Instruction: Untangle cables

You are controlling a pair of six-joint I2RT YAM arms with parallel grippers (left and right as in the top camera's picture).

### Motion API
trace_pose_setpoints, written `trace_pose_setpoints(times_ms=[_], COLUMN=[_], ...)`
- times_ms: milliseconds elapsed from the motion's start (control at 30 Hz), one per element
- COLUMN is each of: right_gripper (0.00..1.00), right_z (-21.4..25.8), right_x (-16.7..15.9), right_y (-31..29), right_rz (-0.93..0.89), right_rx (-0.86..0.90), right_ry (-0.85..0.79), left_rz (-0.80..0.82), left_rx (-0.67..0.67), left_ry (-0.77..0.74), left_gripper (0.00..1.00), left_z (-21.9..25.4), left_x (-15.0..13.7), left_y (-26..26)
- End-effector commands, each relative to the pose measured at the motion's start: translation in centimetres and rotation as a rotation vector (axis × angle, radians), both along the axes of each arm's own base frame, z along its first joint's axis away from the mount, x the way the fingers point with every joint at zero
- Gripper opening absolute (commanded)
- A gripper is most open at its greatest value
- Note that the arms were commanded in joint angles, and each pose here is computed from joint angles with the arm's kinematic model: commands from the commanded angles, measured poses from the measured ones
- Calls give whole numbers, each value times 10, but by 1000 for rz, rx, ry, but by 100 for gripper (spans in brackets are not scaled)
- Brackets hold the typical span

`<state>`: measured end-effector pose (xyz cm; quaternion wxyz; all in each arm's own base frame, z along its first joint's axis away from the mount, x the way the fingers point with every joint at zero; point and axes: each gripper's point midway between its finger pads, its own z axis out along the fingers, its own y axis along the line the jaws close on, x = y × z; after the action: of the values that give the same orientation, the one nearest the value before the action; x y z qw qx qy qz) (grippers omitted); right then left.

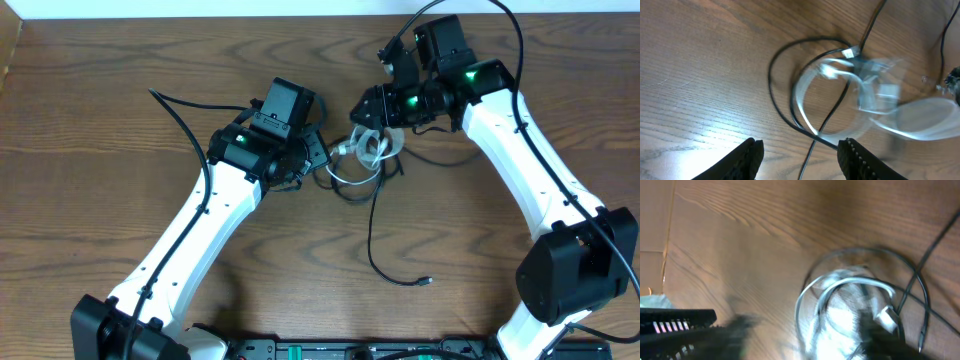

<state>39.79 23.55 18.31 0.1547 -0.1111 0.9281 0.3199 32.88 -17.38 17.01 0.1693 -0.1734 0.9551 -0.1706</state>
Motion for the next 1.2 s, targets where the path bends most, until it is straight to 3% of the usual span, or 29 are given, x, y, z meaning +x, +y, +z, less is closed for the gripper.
trace_pose_setpoints(times_ms=[0, 67, 200, 300, 667, 833, 867, 900, 1033, 1167], right_gripper=[93, 99, 99, 99, 99, 90, 84, 71, 2, 1], right_z=[-5, -15, -28, -35, -87, -120, -124, -128, -129, -112], right_x=[1, -1, -14, -35, -77, -74, -73, -72, -71, -72], right_y=[-9, -24, -45, -50, -29, -20, -19, -18, -17, -10], right_rz=[-33, -69, -93, -7, 121, 130, 131, 131, 129, 142], right_rx=[-84, -171, -289, -339, -385, -392, -387, -383, -378, -338], right_ry=[-6, 13, 66, 114, 179, 109, 95, 86, 77, 96], left_rz=[4, 4, 4, 4, 4, 4, 4, 4, 5, 4], left_rx=[7, 7, 7, 7, 8, 7, 7, 7, 7, 7], left_ry=[-5, -5, -5, -5, -5, -5, -5, -5, -5, -5], left_gripper=[54, 54, 54, 54, 54, 54, 54, 54, 54, 54], left_z=[2, 1, 1, 1, 1, 1, 1, 1, 1, 1], left_x=[2, 2, 2, 2, 2, 2, 2, 2, 2, 2], left_y=[2, 2, 2, 2, 2, 2, 2, 2, 2, 2])
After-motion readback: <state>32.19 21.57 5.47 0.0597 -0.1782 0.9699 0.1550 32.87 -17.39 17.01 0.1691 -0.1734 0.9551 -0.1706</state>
